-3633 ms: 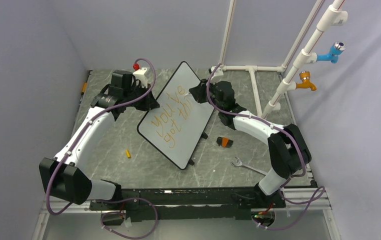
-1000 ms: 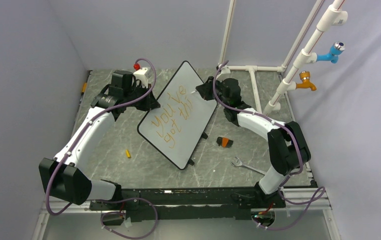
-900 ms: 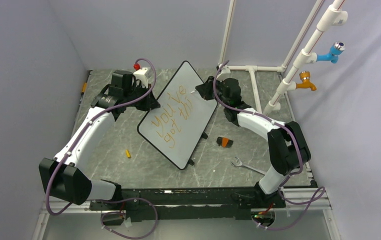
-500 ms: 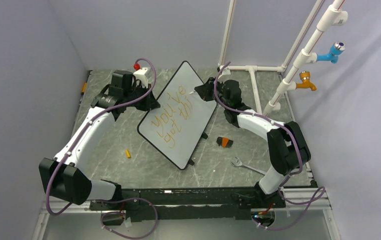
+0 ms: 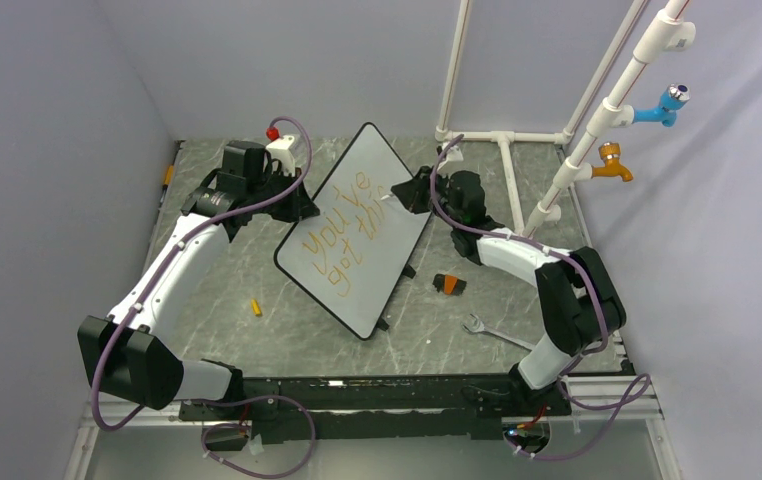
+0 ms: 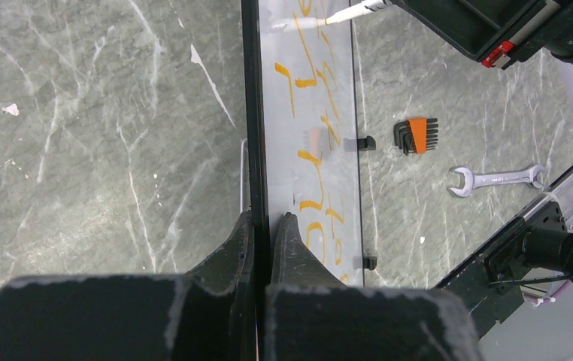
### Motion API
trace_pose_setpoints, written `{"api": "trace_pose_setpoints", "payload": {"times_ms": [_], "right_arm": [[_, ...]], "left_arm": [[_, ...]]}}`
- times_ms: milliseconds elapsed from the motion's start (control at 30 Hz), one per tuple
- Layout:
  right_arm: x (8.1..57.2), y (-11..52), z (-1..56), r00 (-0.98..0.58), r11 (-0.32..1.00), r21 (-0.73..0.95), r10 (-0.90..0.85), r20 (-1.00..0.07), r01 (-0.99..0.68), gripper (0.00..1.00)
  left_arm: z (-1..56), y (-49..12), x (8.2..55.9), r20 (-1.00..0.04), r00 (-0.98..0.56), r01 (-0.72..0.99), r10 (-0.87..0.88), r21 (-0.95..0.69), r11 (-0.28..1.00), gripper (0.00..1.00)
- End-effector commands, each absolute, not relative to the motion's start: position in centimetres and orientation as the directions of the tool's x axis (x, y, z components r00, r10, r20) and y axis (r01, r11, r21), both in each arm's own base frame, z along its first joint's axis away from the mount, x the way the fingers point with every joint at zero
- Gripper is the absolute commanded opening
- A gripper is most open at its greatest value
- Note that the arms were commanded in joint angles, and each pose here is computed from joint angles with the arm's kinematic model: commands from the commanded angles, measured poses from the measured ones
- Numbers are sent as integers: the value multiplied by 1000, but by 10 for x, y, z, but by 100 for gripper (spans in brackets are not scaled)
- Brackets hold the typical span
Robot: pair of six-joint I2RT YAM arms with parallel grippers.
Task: Write a sentence on the whiteboard
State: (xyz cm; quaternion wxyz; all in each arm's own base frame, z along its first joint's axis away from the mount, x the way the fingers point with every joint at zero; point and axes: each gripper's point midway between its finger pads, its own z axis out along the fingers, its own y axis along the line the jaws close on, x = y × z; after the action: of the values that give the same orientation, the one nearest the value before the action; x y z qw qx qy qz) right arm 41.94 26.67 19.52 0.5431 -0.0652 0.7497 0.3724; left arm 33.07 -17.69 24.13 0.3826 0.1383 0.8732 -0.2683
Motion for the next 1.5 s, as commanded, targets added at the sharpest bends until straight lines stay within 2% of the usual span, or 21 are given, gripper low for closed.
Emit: {"api": "trace_pose_setpoints", "payload": {"times_ms": [0, 967, 1467], "right_arm": [[411, 268, 198, -402, 701, 492, 309, -862, -516, 0], [438, 255, 198, -356, 782, 426, 279, -892, -454, 0], [434, 249, 188, -367, 799, 410, 257, -894, -439, 0]], "left_arm": [[239, -152, 345, -801, -576, 472, 164, -163, 867, 0], [236, -153, 345, -796, -580, 475, 172, -159, 866, 0], [238, -153, 344, -800, -576, 475, 168, -160, 865, 0]]}}
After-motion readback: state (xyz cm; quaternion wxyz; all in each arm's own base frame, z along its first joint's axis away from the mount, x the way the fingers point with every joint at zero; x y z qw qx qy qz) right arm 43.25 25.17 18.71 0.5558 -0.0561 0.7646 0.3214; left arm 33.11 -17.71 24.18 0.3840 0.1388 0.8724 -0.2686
